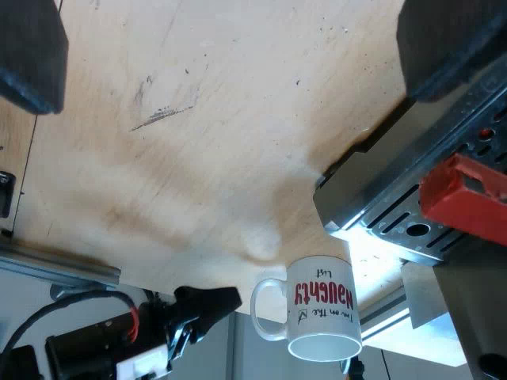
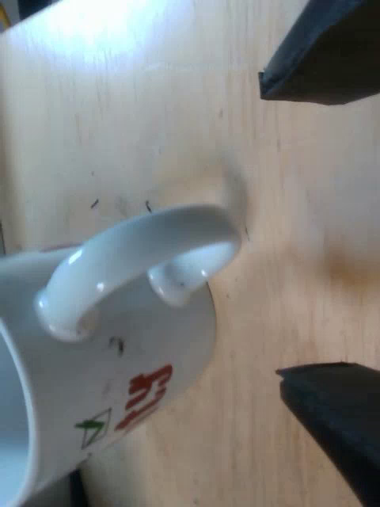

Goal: Place mug into machine

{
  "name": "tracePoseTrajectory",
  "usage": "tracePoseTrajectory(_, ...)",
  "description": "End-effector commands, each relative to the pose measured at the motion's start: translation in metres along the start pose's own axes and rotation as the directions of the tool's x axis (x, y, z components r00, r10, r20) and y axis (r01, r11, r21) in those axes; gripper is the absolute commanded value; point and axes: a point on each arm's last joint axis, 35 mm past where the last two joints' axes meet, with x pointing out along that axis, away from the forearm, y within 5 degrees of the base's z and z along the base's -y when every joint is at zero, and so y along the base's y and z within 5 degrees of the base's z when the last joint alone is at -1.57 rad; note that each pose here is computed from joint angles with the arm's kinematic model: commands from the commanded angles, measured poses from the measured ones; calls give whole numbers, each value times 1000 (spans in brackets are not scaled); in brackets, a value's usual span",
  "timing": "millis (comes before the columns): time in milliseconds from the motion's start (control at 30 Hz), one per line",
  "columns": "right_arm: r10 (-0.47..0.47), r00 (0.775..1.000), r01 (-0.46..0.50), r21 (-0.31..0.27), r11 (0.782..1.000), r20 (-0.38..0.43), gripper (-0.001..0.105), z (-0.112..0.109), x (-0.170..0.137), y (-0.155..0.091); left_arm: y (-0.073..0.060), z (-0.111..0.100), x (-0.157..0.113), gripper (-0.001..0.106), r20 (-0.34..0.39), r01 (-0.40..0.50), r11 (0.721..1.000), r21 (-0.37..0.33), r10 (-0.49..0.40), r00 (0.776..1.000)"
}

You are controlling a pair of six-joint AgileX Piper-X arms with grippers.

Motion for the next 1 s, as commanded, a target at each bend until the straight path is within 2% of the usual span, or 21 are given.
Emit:
tracePoseTrajectory(33, 23, 999, -22, -33, 999, 33, 69, 4, 10, -2, -1, 2, 0, 85, 16, 12, 1000, 16, -13, 1000)
tracePoseTrajectory(267, 11, 997, -5, -80, 997, 71, 69, 19, 32, -12, -1, 2, 0, 85, 16, 11, 1000, 16, -11, 1000)
tracePoseTrajectory(367, 57, 995, -49, -109, 993, 77, 69, 25, 43, -14, -1, 2, 0, 85, 16, 11, 1000, 16, -11, 1000)
tracePoseTrajectory(600, 140, 987, -132, -108, 985, 75, 68, 28, 59, -15, -1, 2, 0, 85, 15, 10, 1000, 15, -11, 1000)
tracePoseTrajectory(667, 155, 985, -144, -126, 981, 80, 61, 29, 59, -15, -1, 2, 0, 85, 15, 10, 1000, 15, -11, 1000)
tracePoseTrajectory(700, 160, 984, -149, -126, 981, 82, 53, 29, 59, -15, -1, 2, 0, 85, 15, 7, 1000, 15, -7, 1000)
tracePoseTrajectory(800, 204, 974, -191, -130, 973, 96, 20, 29, 59, -13, -1, 2, 0, 85, 16, 2, 1000, 15, -2, 1000)
tracePoseTrajectory(833, 241, 964, -227, -134, 965, 107, 6, 30, 58, -12, -1, 2, 0, 85, 16, 2, 1000, 15, -2, 1000)
tracePoseTrajectory(900, 296, 946, -278, -144, 950, 131, 0, 32, 57, -10, 0, 2, 0, 85, 17, -4, 1000, 14, 4, 1000)
tracePoseTrajectory(1000, 308, 941, -287, -151, 946, 142, 0, 34, 55, -9, 0, 2, 0, 85, 18, -14, 1000, 14, 13, 1000)
